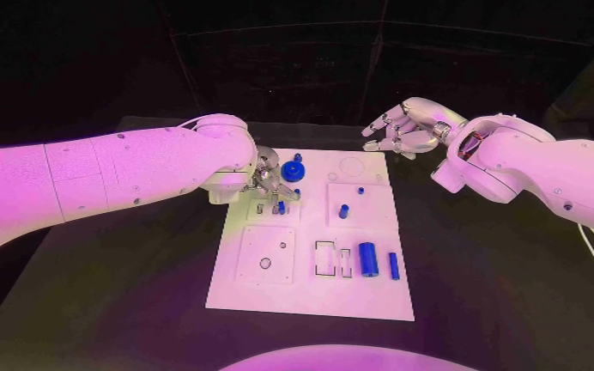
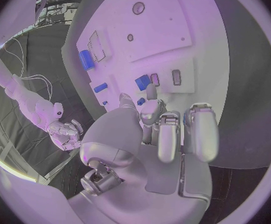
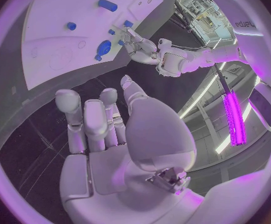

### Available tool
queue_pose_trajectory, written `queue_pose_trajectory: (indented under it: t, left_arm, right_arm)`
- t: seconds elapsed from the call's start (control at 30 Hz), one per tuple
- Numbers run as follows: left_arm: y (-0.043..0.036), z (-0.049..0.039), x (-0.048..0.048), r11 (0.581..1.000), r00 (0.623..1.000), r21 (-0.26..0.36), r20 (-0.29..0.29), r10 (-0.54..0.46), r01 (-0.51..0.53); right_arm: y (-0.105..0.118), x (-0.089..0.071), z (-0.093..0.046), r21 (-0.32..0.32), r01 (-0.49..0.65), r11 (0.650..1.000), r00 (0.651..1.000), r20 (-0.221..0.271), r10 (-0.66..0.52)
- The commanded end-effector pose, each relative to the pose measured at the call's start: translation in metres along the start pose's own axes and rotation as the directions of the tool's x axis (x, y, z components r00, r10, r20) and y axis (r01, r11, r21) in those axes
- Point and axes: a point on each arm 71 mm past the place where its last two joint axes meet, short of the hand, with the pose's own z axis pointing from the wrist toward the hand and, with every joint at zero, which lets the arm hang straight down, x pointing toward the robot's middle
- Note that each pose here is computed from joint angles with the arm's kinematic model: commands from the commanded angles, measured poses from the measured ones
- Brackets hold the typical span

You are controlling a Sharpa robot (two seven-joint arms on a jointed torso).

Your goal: Assemble the parts on the task board

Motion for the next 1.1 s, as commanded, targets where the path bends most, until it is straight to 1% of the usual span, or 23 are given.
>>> queue_pose_trajectory:
  t: [0.03, 0.63, 1.1]
  left_arm:
    - [-0.0009, -0.0001, 0.0026, 1.0, 0.999, -0.006, -0.034, 0.009, -0.009]
    - [-0.0042, 0.0032, 0.0047, 1.0, 0.999, -0.005, -0.05, 0.008, -0.008]
    - [-0.0064, 0.004, 0.0058, 1.0, 0.998, -0.004, -0.057, 0.015, -0.015]
  right_arm:
    - [0.0011, -0.0013, 0.0007, 0.0, -0.002, 1.0, 1.0, 0.007, 0.002]
    - [0.0012, -0.0004, 0.0022, 0.001, -0.002, 1.0, 1.0, 0.0, 0.002]
    - [0.0016, 0.0003, 0.0032, 0.001, -0.001, 1.0, 1.0, -0.003, 0.001]
